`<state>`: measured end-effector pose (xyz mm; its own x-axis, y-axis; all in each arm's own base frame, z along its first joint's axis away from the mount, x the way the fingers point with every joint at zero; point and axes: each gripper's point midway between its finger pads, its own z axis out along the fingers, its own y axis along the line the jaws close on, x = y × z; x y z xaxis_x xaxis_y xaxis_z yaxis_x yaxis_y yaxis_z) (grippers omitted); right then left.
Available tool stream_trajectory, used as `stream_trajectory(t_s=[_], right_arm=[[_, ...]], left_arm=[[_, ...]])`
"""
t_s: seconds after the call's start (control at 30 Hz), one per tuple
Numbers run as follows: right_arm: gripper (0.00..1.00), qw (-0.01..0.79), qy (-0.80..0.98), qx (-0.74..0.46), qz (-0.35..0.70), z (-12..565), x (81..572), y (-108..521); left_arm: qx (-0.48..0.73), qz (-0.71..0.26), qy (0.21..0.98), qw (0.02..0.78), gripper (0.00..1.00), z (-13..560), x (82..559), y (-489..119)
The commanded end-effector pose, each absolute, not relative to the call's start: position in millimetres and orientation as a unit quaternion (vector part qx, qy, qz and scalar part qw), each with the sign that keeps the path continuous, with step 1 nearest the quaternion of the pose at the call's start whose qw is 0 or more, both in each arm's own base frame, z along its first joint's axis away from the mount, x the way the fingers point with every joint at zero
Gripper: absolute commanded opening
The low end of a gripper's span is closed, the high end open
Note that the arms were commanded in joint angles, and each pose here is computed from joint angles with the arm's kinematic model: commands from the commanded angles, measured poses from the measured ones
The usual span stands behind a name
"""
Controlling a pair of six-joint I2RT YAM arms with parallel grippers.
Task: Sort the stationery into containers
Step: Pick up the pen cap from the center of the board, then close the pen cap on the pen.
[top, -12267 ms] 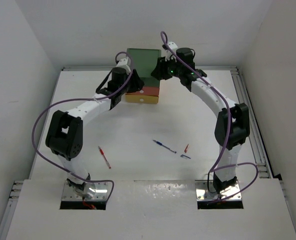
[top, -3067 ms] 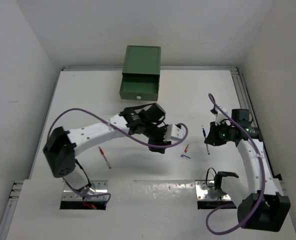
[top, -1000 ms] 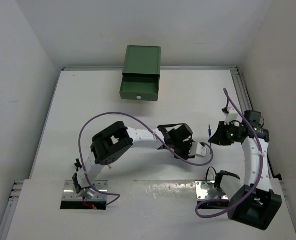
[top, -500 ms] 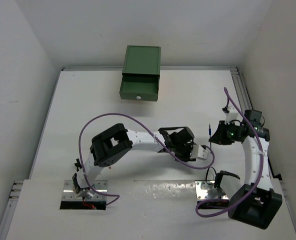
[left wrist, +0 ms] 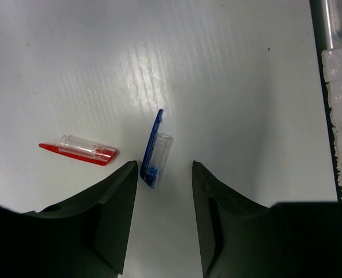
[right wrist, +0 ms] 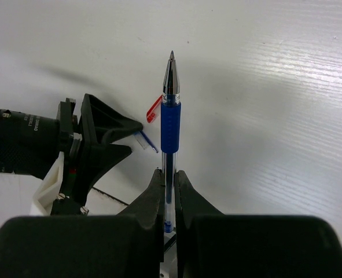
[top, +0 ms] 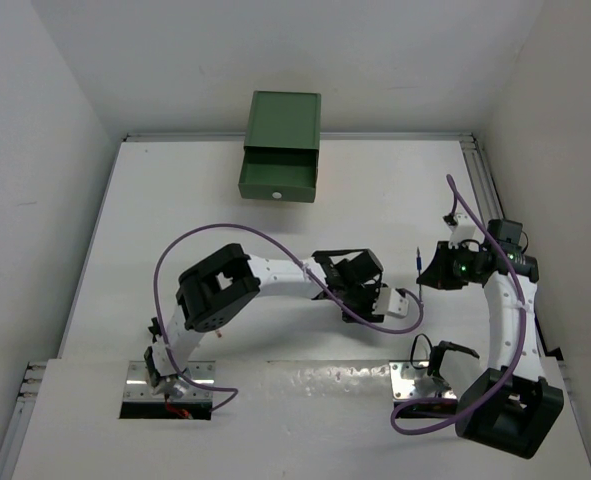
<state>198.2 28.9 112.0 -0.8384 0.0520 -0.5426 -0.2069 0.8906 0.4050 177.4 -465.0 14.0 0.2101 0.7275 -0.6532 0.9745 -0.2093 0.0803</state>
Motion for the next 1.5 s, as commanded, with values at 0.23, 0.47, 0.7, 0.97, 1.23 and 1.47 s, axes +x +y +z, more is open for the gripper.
stream_trajectory(t_s=[0.23, 0.47, 0.7, 0.97, 1.23, 1.47], right_arm=[[0.00, 0.305, 0.920, -0.080, 0.232, 128.7, 207.3, 32.5], [0.00, 0.317, 0.910, -0.113, 0.240, 133.8, 204.0, 38.6], [0.00, 0.337, 0.886, -0.201, 0.248, 143.9, 203.1, 51.2], [0.00, 0.359, 0.813, -0.416, 0.191, 162.8, 211.8, 83.2], [0.00, 0.381, 0.683, -0.617, 0.083, 169.6, 218.7, 120.0], [0.00, 0.364, 0.554, -0.748, -0.017, 154.7, 214.2, 147.6]], left_arm=[[0.774, -0.198, 0.593, 0.101, 0.21, -51.5, 157.7, -400.6], [0.741, -0.235, 0.613, 0.140, 0.13, -11.7, 155.0, -381.8], [0.682, -0.281, 0.656, 0.159, 0.10, 44.7, 177.2, -328.6], [0.602, -0.399, 0.677, 0.141, 0.06, 110.1, 172.1, -300.0], [0.499, -0.512, 0.690, 0.113, 0.03, 147.4, 163.0, -287.0], [0.462, -0.574, 0.669, 0.102, 0.00, 166.1, 153.0, -280.8]])
